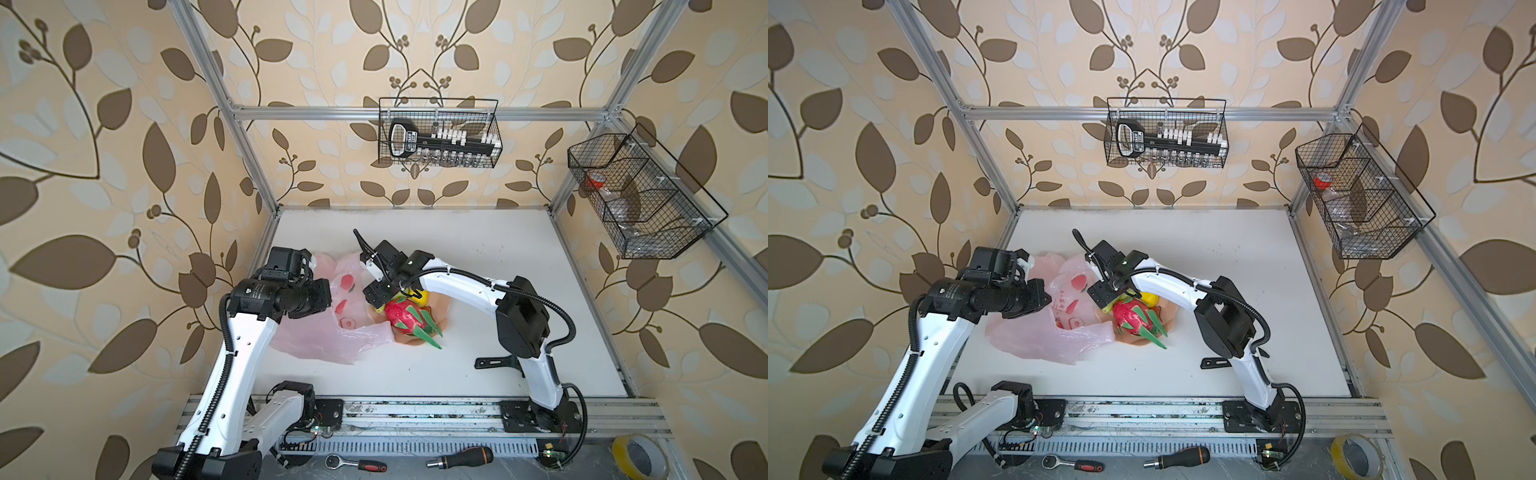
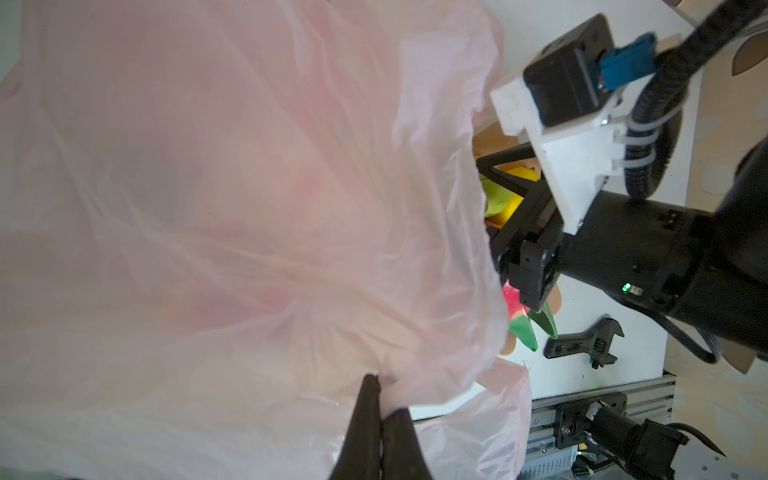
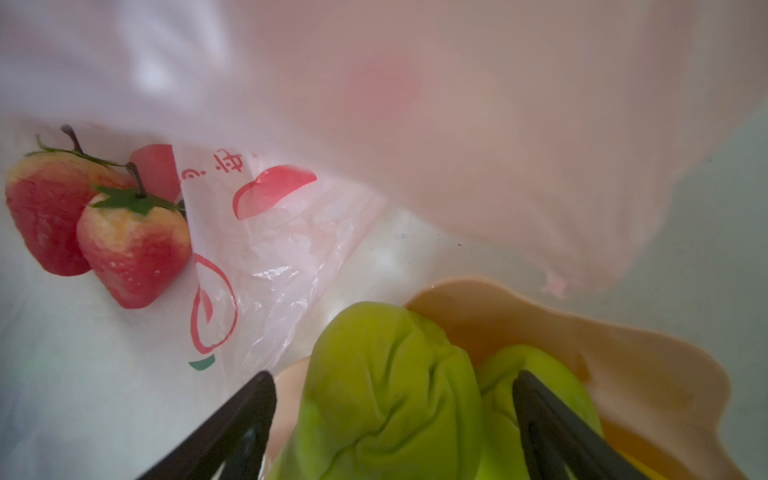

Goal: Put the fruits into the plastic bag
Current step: 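Lower the right gripper onto the green pear and close on it, then lift the green pear with the right gripper and carry it into the bag mouth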

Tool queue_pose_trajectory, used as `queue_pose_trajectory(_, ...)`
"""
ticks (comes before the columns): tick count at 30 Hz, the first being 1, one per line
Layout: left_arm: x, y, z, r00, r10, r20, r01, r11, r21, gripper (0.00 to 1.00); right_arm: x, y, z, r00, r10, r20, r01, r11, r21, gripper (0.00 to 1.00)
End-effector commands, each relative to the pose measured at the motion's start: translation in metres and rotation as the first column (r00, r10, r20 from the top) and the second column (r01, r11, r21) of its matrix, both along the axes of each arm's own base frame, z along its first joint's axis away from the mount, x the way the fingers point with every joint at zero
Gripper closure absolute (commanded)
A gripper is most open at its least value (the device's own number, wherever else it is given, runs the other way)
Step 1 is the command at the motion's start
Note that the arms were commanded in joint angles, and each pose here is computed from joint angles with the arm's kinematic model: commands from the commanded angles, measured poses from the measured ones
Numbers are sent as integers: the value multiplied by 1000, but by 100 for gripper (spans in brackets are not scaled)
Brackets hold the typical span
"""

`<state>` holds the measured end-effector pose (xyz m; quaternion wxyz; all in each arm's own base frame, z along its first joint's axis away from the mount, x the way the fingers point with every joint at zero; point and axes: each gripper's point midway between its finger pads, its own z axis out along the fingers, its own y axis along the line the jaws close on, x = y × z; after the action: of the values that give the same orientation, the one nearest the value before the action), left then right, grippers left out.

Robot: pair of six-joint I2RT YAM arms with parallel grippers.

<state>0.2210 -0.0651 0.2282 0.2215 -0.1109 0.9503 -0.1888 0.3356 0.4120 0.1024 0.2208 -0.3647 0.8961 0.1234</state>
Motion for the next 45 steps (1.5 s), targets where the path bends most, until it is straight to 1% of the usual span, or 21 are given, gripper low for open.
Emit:
queue_pose_trajectory(1, 2, 0, 7, 1000, -3, 15, 3, 1000, -7, 100, 4, 0, -6, 999, 28, 15, -27, 999, -39, 10)
queue_pose_trajectory(4, 3, 0, 7, 1000, -2, 14, 2, 1000, -6, 100, 5, -1, -9, 999, 35, 17, -34, 998, -50, 11)
queue_pose_trajectory(10, 4, -1, 6, 1000, -2, 9, 2, 1000, -7, 100, 2, -3, -16, 999, 51, 6, -51, 997, -64, 15)
queue_pose_trajectory(16, 4, 0, 7, 1000, 1, 12, -1, 1000, -5, 100, 0, -4, -16, 999, 51, 0, -51, 997, -64, 26)
queue_pose_trajectory(22, 5, 0, 6, 1000, 4, 12, -4, 1000, -5, 100, -2, -7, -7, 999, 44, 11, -43, 998, -50, 38)
queue_pose_trajectory(26, 6, 0, 7, 1000, 3, 13, -3, 1000, -8, 100, -3, -9, 3, 999, 27, 16, -27, 999, -24, 44)
queue_pose_trajectory(29, 7, -1, 6, 1000, 5, 14, -5, 1000, -14, 100, -4, -11, 12, 1000, 4, 12, -4, 1000, 19, 47)
queue_pose_trajectory(38, 8, -2, 8, 1000, 4, 16, -4, 1000, -20, 100, -3, -24, 55, 997, -62, 44, 56, 991, 118, 50)
queue_pose_trajectory(45, 8, -4, 8, 1000, 1, 14, 0, 999, -32, 100, -3, -33, 81, 993, -118, 7, 113, 968, 222, 52)
